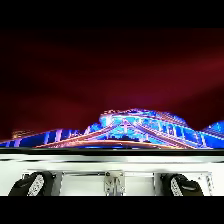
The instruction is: Fold the shirts.
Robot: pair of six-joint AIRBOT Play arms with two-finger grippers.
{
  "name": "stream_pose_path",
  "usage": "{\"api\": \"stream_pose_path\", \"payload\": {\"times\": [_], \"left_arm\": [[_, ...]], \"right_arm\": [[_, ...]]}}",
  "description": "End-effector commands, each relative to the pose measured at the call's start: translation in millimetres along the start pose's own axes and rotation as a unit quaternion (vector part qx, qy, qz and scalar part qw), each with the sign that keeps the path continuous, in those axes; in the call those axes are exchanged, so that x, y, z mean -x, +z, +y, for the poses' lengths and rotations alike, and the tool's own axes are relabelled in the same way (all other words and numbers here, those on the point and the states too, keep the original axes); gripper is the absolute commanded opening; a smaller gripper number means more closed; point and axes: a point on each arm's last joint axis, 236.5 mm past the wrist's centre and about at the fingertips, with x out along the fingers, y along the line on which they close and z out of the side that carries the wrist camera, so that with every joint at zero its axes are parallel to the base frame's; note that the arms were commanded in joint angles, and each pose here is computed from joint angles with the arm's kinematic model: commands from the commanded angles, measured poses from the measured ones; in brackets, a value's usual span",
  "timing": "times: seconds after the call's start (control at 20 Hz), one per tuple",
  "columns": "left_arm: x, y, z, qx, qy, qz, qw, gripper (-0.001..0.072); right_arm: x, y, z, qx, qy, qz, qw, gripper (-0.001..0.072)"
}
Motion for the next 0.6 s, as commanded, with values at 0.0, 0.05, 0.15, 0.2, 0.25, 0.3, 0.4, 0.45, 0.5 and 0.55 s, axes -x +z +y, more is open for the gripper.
{"api": "stream_pose_path", "payload": {"times": [0.0, 0.05, 0.15, 0.2, 0.25, 0.3, 0.4, 0.45, 0.5, 0.55], "left_arm": [[9.4, -32.6, -0.5, 0.0, 0.009, 0.069, 0.998, 0.0038], [7.9, -37.6, 2.2, 0.0, 0.011, 0.079, 0.997, 0.0039], [-3.1, -46.0, 16.7, -0.011, 0.023, 0.093, 0.995, 0.0039], [-11.2, -59.7, 23.5, -0.002, 0.023, 0.119, 0.993, 0.0038], [-18.7, -85.9, 30.0, 0.015, 0.019, 0.17, 0.985, 0.0039], [-22.8, -120.1, 34.5, 0.038, 0.01, 0.235, 0.971, 0.0039], [-24.7, -189.9, 47.3, 0.079, 0.0, 0.353, 0.932, 0.0038], [-26.3, -226.3, 54.7, 0.107, -0.002, 0.402, 0.909, 0.0038], [-28.6, -264.2, 62.3, 0.139, -0.002, 0.442, 0.886, 0.0038], [-29.7, -303.1, 69.1, 0.172, 0.001, 0.476, 0.862, 0.0038]], "right_arm": [[3.5, -41.4, -21.0, 0.008, -0.044, 0.09, 0.995, 0.0073], [-5.4, -51.6, -22.2, 0.007, -0.044, 0.111, 0.993, 0.0072], [-31.9, -73.0, -24.4, 0.006, -0.044, 0.151, 0.987, 0.0072], [-47.4, -93.4, -24.7, 0.004, -0.042, 0.19, 0.981, 0.0072], [-58.6, -122.2, -23.6, 0.0, -0.037, 0.246, 0.969, 0.0072], [-63.4, -161.9, -21.9, -0.004, -0.031, 0.327, 0.945, 0.0072], [-69.0, -236.0, -27.8, -0.002, -0.035, 0.469, 0.882, 0.0071], [-76.2, -270.7, -32.8, 0.002, -0.041, 0.517, 0.855, 0.0072], [-83.6, -303.9, -36.0, 0.003, -0.044, 0.553, 0.832, 0.0072], [-91.9, -342.6, -35.5, 0.001, -0.039, 0.587, 0.809, 0.0072]]}}
